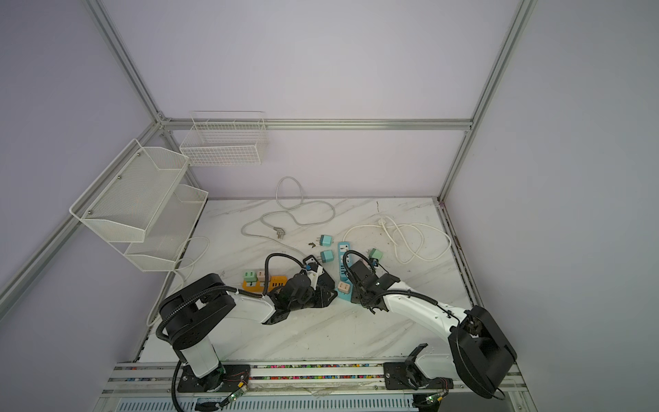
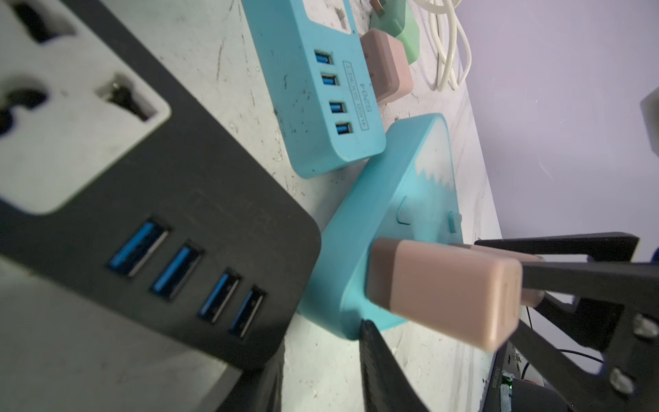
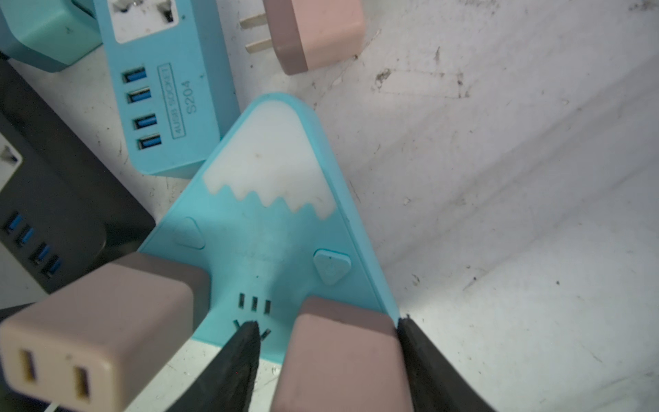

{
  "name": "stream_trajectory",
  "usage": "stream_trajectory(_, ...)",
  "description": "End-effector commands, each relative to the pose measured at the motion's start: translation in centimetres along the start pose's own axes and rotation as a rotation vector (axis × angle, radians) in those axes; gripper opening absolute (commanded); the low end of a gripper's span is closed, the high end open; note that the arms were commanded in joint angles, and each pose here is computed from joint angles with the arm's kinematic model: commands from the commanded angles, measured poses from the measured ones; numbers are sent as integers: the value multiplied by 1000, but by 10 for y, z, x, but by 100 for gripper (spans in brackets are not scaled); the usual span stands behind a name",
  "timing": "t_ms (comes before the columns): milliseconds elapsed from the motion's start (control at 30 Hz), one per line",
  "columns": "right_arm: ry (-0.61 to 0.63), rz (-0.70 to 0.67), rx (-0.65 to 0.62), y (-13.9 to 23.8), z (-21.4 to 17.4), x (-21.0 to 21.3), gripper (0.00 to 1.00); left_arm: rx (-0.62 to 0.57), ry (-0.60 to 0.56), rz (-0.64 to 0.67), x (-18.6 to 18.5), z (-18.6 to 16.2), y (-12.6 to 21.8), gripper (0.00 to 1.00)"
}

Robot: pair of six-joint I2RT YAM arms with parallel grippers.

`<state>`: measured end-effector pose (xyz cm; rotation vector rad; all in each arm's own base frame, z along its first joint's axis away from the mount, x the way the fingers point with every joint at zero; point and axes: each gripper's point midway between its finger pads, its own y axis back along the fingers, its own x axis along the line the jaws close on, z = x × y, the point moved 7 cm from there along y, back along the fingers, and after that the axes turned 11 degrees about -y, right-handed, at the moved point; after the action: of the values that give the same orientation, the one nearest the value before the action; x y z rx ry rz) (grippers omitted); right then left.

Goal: Pull the plug off the socket
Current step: 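Close the right gripper on the pink adapter while the left gripper grips the socket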

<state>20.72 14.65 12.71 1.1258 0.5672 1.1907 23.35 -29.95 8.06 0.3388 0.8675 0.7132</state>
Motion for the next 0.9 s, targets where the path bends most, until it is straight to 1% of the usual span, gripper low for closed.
stream_trajectory(0,1,-20,-7,-5,1,-3,63,-62,-27,-37,-9,21,-4,35)
stream_trajectory(133,1,-36,-11,-8,2,-3,61,-87,-40,-43,-12,27,-3,37)
stream_trajectory(233,-2,-19,1,-8,1,-2,59,-102,-58,-46,-14,31,-2,37)
stream_trajectory(300,-5,-28,-3,-7,1,-3,56,-111,-57,-46,-13,33,-1,37)
stream_trajectory(367,-6,-24,-8,-6,3,-4,54,-125,-71,-74,-16,34,1,37)
stream_trajectory(433,-1,-18,-11,-5,6,-5,51,-119,-82,-83,-17,35,2,37)
stream_trajectory(500,12,-16,-10,-5,9,-5,47,-104,-91,-74,-16,33,4,37)
stream_trajectory(567,29,-11,-5,-6,11,-5,45,-101,-95,-74,-15,29,9,37)
stream_trajectory(633,47,2,6,-7,13,-2,45,-89,-95,-65,-12,23,15,37)
stream_trajectory(767,76,-8,18,-9,14,1,41,-73,-103,-30,-9,19,30,39)
stream_trajectory(867,107,-5,14,-9,15,3,40,-94,-123,27,-10,29,42,41)
